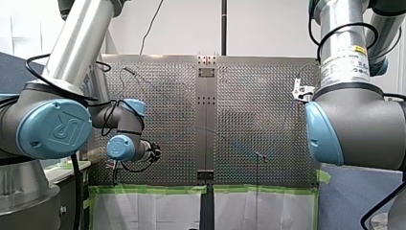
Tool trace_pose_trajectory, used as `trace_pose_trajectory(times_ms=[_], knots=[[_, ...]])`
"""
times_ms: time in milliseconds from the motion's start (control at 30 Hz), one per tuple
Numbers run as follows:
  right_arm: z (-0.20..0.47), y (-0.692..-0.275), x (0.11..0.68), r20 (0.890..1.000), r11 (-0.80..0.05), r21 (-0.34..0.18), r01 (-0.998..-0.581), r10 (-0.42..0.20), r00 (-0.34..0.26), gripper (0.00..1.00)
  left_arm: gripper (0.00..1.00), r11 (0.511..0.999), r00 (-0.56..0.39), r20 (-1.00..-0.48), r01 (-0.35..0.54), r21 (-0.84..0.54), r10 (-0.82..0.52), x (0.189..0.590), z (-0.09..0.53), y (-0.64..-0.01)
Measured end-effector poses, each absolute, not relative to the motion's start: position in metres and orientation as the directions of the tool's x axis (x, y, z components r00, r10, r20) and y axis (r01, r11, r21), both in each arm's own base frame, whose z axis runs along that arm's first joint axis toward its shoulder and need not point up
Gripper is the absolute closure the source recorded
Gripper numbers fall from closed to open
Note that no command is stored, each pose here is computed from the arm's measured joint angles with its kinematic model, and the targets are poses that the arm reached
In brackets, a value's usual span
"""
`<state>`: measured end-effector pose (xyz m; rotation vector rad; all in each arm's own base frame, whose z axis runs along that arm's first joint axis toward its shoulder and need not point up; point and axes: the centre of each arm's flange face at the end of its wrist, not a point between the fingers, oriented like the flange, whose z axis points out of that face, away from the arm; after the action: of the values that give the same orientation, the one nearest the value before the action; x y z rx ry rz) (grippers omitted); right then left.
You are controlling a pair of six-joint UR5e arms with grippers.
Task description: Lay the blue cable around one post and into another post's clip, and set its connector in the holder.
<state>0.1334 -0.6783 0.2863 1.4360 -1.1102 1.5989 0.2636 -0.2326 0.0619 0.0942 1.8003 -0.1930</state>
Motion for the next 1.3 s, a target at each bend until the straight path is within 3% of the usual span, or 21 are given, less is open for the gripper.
trace_pose_trajectory(times_ms=[1300], knots=[[0.2865, -0.6795, 0.1321, 0.989, -0.350, -0.150, -0.925, -0.036, -0.147, 0.00, 0.00, 0.983, -0.237, -0.971, 0.167, -0.080, -0.039, 0.2636, 0.0619, -0.2325]])
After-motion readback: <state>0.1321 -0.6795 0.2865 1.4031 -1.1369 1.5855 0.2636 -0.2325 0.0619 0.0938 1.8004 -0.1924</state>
